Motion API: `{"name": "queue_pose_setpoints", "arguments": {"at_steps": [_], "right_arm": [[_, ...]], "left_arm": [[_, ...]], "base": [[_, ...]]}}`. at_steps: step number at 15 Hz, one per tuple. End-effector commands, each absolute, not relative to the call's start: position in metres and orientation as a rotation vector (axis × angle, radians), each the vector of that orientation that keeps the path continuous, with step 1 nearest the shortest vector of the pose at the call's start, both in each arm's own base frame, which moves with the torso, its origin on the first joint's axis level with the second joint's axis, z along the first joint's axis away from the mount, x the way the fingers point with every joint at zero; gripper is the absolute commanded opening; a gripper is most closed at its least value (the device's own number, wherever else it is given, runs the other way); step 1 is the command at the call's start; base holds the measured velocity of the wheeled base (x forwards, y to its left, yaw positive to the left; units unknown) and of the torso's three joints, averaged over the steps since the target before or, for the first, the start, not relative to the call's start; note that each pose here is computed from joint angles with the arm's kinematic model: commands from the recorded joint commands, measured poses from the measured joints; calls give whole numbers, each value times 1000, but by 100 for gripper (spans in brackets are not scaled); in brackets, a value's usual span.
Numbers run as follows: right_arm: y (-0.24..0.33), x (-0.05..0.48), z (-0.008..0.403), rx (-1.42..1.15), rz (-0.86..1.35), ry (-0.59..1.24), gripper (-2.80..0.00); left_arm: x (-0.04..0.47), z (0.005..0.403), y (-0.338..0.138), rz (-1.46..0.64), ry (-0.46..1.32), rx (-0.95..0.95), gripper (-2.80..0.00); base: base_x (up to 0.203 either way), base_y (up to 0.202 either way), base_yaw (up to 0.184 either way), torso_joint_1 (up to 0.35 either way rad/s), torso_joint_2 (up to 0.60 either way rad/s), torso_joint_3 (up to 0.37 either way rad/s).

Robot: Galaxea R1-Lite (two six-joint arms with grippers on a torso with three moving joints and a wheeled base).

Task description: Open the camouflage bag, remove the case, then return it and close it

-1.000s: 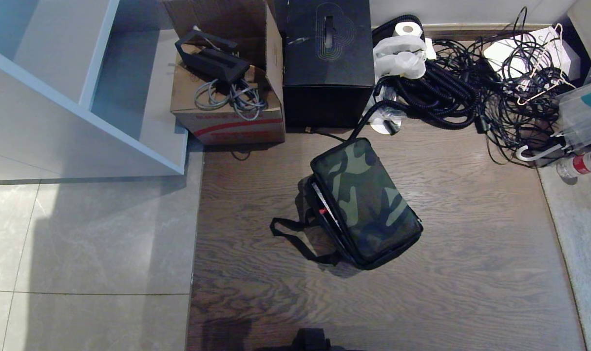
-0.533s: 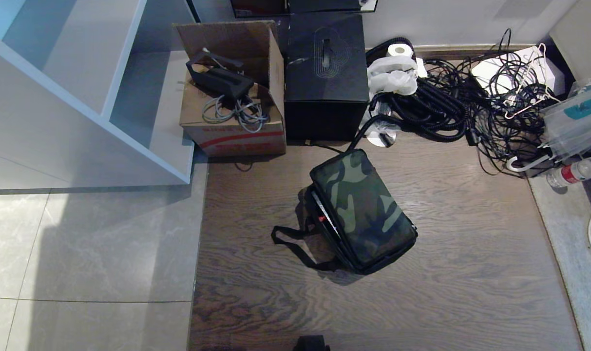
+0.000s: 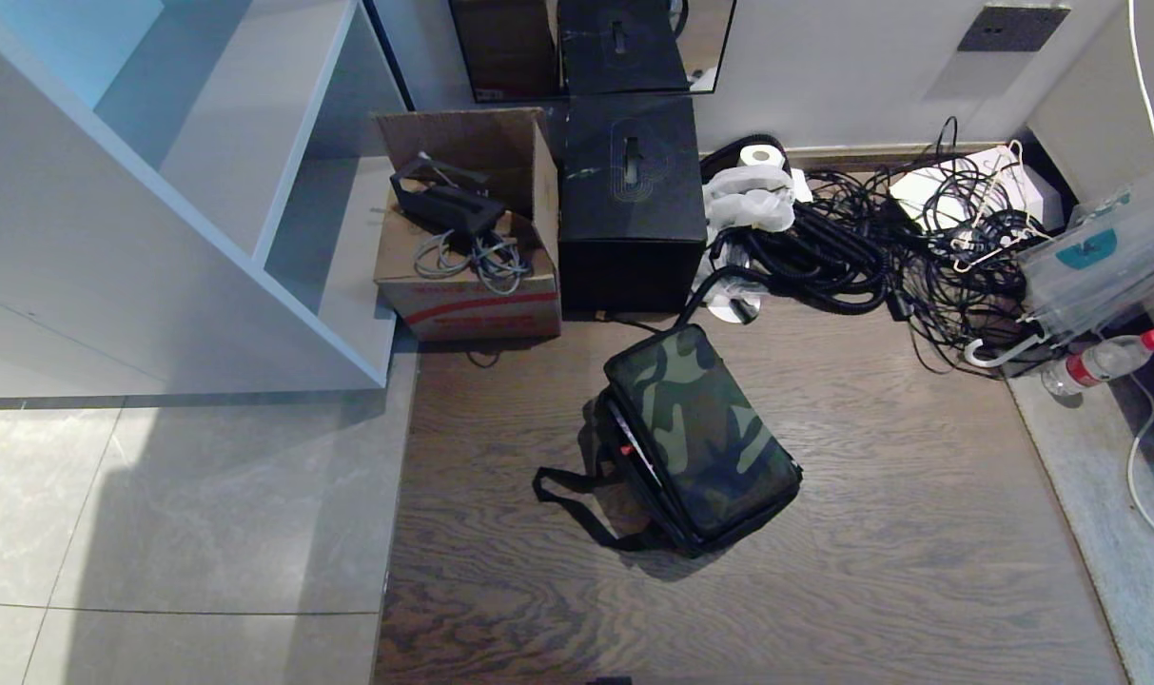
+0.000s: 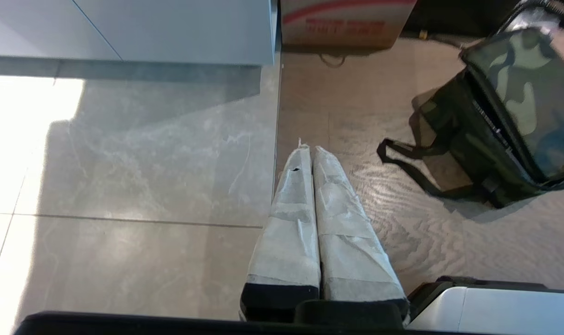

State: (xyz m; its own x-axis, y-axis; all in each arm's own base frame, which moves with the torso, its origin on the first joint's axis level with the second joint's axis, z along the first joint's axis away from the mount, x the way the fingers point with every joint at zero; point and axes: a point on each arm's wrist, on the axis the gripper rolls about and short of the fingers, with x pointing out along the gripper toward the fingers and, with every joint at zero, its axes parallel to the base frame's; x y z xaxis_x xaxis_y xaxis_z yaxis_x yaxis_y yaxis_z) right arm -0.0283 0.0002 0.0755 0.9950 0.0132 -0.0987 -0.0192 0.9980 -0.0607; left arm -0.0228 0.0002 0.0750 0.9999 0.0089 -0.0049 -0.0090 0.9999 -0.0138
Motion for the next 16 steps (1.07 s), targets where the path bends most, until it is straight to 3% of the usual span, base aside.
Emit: {"name": "queue_pose_setpoints", "arguments": {"at_steps": [1, 16], "right_arm": [[0, -28, 75, -62, 17, 102, -280], [0, -28, 75, -61, 14, 104, -280]], "left_arm": [[-23, 75, 0, 9, 5, -15, -280], [-23, 75, 0, 9, 5, -15, -280]], "base": [[0, 0, 0, 2, -1, 199], [0, 0, 0, 2, 1, 202]]}}
